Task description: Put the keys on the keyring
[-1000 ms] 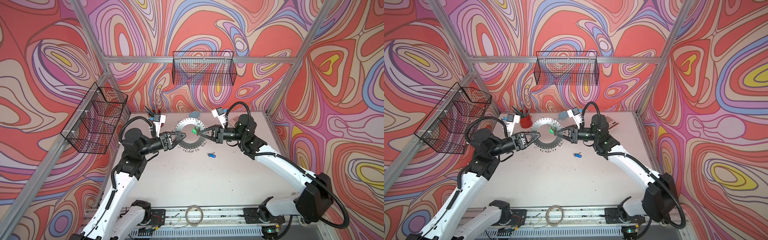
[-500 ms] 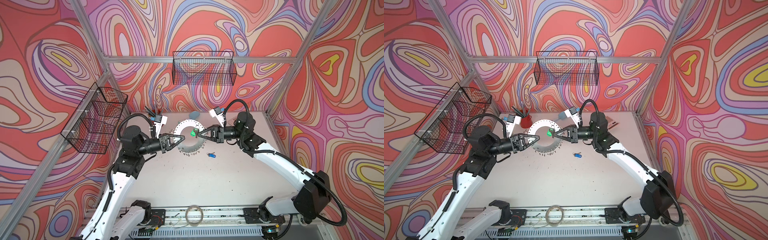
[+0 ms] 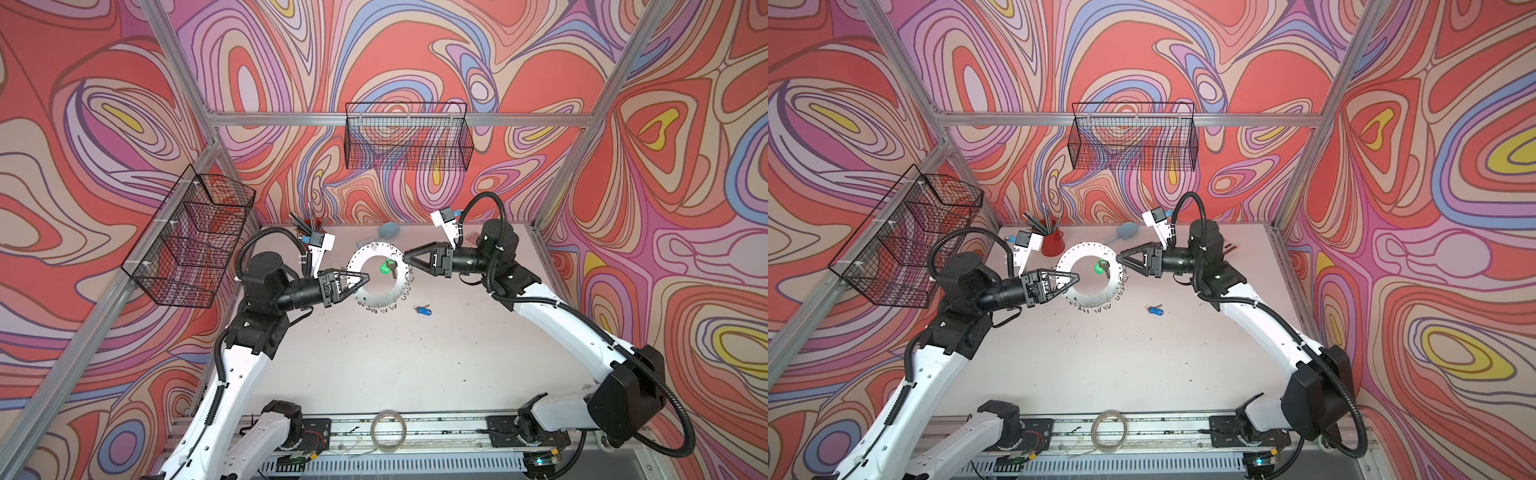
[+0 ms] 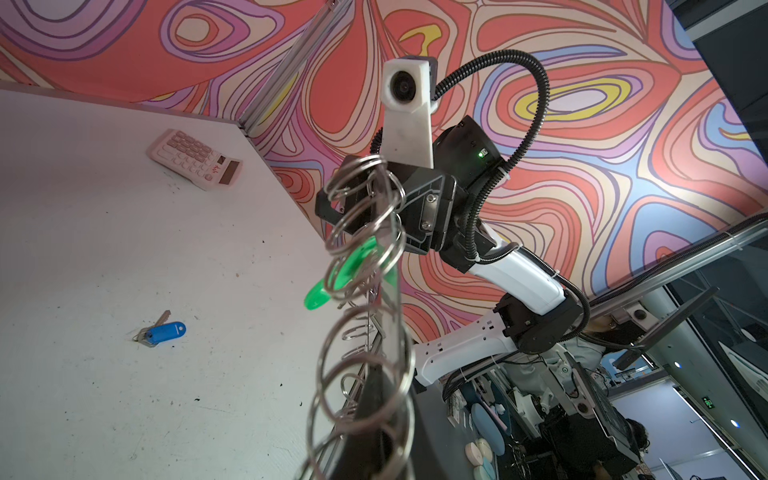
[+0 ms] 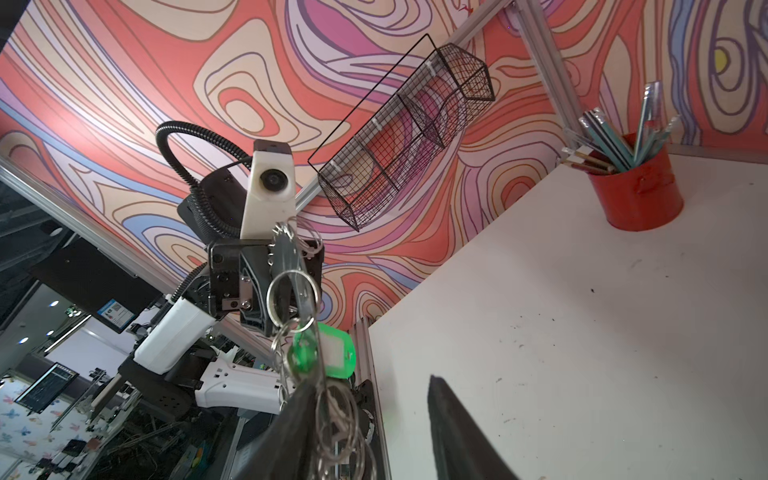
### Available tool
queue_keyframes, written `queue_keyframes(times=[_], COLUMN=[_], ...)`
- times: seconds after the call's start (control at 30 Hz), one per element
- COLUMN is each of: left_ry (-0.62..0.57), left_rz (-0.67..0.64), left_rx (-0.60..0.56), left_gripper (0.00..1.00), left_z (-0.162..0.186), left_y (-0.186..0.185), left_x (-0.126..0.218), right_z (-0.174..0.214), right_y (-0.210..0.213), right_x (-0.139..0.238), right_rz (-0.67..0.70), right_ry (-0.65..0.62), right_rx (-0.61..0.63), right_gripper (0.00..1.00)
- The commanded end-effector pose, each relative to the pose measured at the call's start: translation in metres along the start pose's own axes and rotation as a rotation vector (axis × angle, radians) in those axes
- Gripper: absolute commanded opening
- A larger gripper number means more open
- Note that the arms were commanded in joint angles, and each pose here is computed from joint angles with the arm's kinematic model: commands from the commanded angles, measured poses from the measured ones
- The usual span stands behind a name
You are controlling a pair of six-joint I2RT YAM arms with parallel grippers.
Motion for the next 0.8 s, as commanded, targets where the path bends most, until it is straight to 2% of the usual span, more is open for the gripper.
queue_keyframes(times=[0.0,0.2,0.47,0.77], left_ry=[-0.01,-0.014,-0.026,-0.045], left_rz=[0.016,0.016,0.006,-0.018], left_rx=[-0.035,-0.025,-0.013,0.007], left_gripper=[0.0,0.0,0.0,0.0], left_z=[-0.002,-0.005,-0.011,-0.013], left_y=[-0.006,-0.002,0.004,0.013], left_x=[0.003,0.0,-0.003,-0.005], right_z=[-0.007,0.004,0.041,0.095], right_y=[0.005,0.0,-0.037,-0.087], right_x=[0.017,0.034,0.041,0.031], right_rz=[0.096,0.267,0.56,0.746], right_ry=[-0.016,0.019,0.175,0.331], right_rx=[0.047,0.045,-0.022,-0.049], right_gripper=[0.47,0.47,0.44,0.39])
Point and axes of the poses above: each gripper's point midway between its finger pads, its own x axis back along the fingers, its own y axis along the line the jaws close on, z = x × y, the point moved 10 cm from there along x, back along the fingers, and after that the axes turned 8 degrees about x, right-handed, at the moved point
